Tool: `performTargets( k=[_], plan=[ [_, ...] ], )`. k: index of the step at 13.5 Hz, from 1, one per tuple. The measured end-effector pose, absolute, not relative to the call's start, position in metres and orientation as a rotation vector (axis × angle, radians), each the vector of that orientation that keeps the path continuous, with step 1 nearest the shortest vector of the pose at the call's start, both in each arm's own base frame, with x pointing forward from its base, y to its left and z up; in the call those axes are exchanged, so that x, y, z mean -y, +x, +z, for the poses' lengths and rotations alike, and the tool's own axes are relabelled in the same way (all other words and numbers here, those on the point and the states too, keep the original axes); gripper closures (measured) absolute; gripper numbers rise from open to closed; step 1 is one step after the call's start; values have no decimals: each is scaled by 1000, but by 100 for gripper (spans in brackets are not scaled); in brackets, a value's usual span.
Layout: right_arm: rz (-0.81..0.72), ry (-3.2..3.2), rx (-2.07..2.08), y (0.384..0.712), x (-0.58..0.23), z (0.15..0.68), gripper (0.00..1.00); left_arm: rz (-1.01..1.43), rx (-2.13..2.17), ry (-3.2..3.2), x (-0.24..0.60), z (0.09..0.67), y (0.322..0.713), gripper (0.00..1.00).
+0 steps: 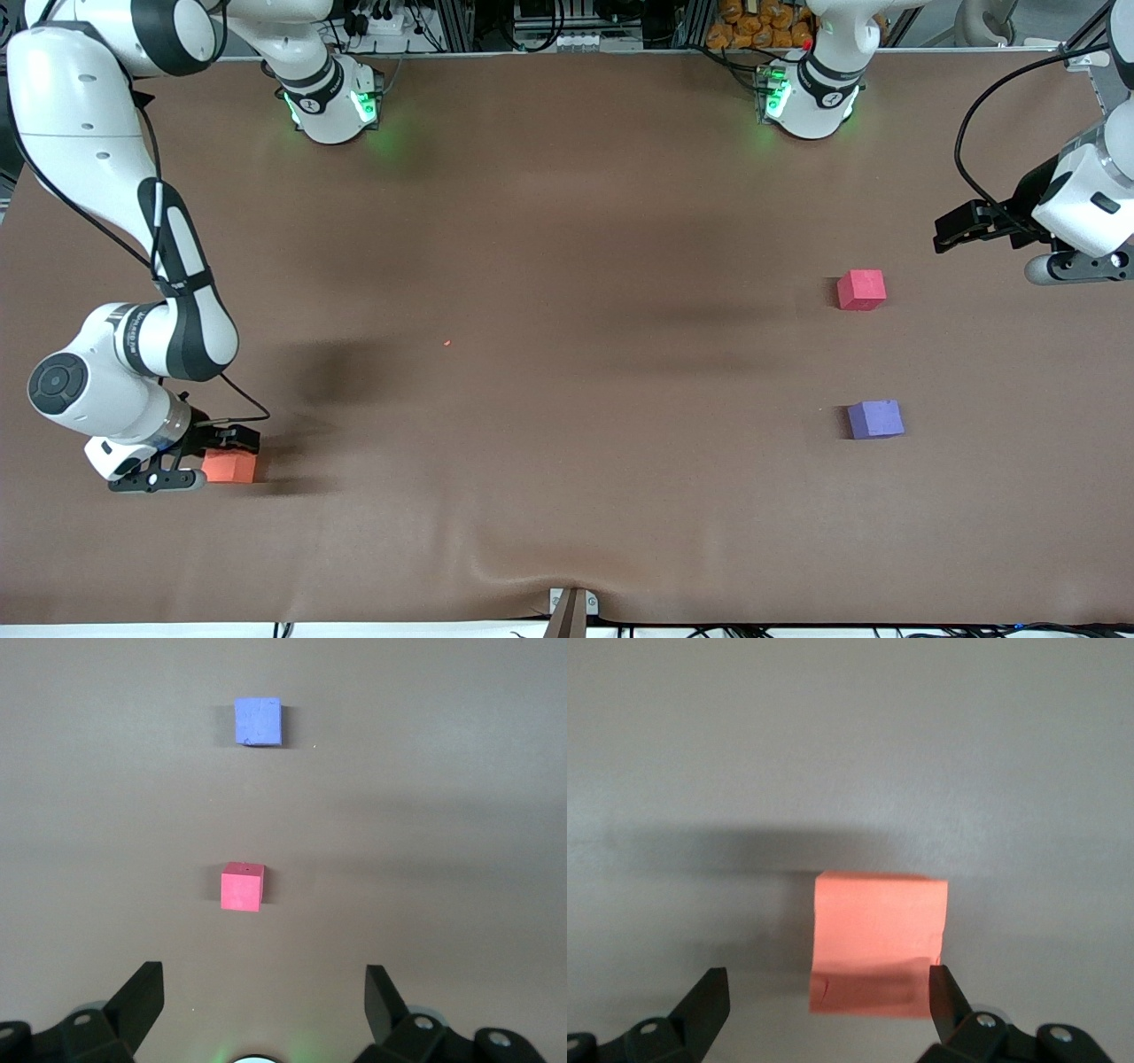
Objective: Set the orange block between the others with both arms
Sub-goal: 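Reach the right gripper down to the orange block and grasp it, then carry the orange block with the right gripper toward the table middle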
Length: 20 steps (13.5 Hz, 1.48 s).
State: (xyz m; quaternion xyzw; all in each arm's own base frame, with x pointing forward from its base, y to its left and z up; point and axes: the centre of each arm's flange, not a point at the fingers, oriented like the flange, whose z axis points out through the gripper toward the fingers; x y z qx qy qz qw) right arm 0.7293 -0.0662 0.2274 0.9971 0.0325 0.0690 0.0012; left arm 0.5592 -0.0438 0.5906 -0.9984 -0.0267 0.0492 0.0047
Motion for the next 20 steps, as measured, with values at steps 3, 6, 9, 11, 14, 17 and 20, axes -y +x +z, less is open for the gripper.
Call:
performTargets(
  k=[3,6,9,11,14,17,20],
  plan=[
    [230,3117,-135,734,69,220,0,162,83,-3126,44,588,559,0],
    [248,3107,-145,736,73,212,0,167,83,-3126,44,587,559,0],
    [246,3103,-151,735,83,202,0,168,83,-3126,44,587,559,0],
    [246,3104,-150,735,85,202,9,168,83,-3126,44,586,559,0],
    [251,3107,-153,736,82,203,41,171,83,-3125,44,586,559,0],
    [212,3146,-170,739,50,213,44,176,83,-3125,44,584,559,0],
    [146,3198,-219,737,-56,262,44,177,83,-3125,44,584,559,0]
  ],
)
